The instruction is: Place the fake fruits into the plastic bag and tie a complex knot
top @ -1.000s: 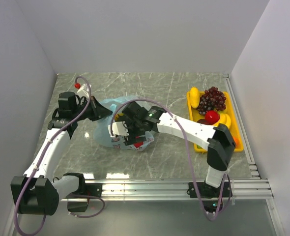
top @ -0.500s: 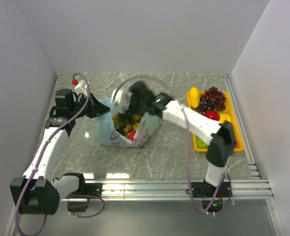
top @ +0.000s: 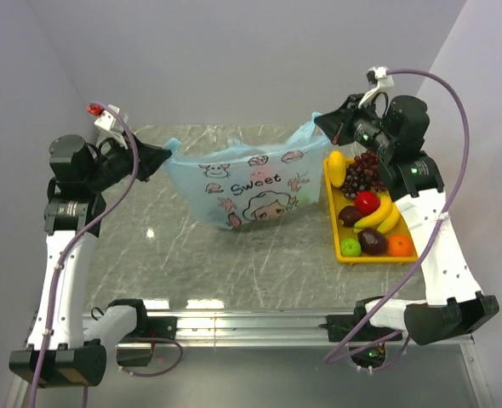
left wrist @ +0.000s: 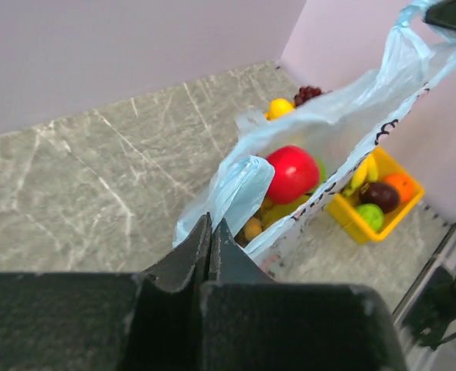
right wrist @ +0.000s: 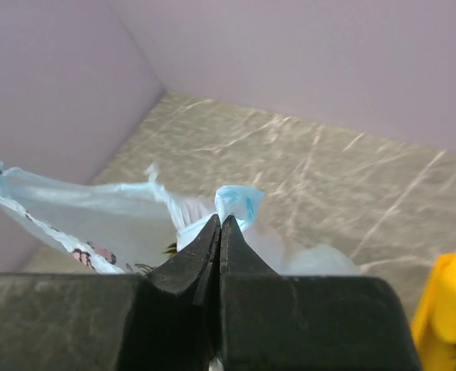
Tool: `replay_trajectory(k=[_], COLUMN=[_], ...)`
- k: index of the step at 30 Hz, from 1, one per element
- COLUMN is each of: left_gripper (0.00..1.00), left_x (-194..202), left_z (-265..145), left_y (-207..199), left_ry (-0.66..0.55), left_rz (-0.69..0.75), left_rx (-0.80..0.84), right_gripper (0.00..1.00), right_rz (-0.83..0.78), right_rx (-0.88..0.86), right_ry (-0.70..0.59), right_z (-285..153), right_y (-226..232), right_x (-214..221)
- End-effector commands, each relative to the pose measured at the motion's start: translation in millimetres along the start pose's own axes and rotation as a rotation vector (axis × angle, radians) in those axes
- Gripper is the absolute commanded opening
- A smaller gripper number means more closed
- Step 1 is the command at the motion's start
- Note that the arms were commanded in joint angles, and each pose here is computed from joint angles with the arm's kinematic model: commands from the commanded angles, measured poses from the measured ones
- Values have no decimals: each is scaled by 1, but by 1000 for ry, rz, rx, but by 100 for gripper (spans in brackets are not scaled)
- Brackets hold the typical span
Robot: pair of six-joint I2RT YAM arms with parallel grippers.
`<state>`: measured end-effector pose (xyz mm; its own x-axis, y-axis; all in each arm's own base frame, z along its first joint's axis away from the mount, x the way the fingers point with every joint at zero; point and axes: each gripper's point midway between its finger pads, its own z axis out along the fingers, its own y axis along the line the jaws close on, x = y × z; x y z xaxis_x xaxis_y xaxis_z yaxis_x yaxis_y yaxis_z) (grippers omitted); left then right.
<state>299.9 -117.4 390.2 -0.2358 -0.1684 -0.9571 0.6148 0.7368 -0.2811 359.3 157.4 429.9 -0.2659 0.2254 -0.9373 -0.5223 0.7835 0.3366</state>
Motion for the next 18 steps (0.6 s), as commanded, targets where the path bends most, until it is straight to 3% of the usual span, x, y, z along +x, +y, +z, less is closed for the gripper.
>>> replay_trajectory(k=[1, 7, 10, 16, 18], left_gripper=[0, 0, 0, 0, 0], left_x=[10, 108, 153, 145, 131], left_z=[-10, -19, -38, -49, -46], left_y=[2, 41, 39, 7, 2], left_ry=[42, 257, 339, 282, 259], left_rz=[74, 147, 190, 214, 224], left_rx=[-12, -57, -15, 79, 102], right_gripper=[0, 0, 0, 1, 12], right_rz=[199, 203, 213, 195, 181], right_rx=[-47, -11, -27, -166, -201], right_ry=[76, 239, 295, 237, 202], right_z=[12, 29, 20, 10, 11], right_y=[-2, -38, -40, -7, 2], right_x=[39, 124, 144, 113, 95])
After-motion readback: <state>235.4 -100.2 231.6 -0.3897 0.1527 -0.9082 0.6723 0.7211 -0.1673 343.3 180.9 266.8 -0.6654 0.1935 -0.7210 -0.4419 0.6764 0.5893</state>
